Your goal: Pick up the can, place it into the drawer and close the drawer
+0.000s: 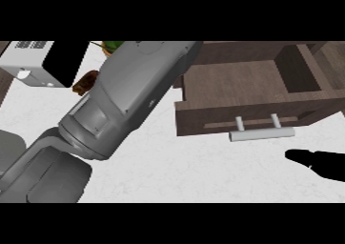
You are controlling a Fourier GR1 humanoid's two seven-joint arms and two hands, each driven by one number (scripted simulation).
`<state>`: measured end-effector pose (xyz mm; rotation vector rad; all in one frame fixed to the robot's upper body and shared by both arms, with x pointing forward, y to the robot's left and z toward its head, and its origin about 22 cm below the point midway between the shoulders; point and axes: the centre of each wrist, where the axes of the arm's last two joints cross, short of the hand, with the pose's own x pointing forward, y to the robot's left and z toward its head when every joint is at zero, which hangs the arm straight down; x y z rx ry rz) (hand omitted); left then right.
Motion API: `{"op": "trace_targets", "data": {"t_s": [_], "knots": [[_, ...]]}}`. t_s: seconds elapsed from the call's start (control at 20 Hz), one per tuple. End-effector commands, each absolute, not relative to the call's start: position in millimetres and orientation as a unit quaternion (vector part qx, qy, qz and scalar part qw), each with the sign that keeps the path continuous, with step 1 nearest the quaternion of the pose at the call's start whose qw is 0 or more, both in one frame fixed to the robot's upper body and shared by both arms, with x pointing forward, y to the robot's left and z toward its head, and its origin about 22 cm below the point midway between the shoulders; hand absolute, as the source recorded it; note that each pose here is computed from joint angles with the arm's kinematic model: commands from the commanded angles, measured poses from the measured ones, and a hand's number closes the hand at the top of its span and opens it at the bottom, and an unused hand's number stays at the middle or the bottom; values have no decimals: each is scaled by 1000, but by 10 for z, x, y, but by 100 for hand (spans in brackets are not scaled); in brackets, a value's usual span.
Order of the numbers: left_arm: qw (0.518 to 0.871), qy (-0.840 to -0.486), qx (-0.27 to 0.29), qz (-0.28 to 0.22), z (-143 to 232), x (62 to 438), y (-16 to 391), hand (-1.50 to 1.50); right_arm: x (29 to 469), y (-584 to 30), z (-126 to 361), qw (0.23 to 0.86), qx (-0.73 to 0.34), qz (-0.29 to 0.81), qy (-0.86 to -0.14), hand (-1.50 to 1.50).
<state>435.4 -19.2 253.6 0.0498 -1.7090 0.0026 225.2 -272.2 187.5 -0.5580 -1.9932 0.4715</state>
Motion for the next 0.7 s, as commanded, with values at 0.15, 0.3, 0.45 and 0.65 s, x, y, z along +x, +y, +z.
{"op": "trace_targets", "data": {"t_s": [0.15, 0.3, 0.45, 0.65], "knots": [[641, -767, 25, 3, 2608, 4333, -237, -150, 2676, -2469, 1620, 454, -299, 285, -789, -150], [651, -759, 25, -9, 2612, 4357, -219, -150, 2827, -2450, 1404, 454, -323, 309, -771, -150], [647, -761, 33, -4, 2777, 4378, -170, -150, 2972, -2301, 1351, 450, -341, 341, -751, -150], [647, -762, 28, -16, 2523, 4475, 31, -150, 3175, -2202, 1108, 439, -376, 373, -726, -150]]}}
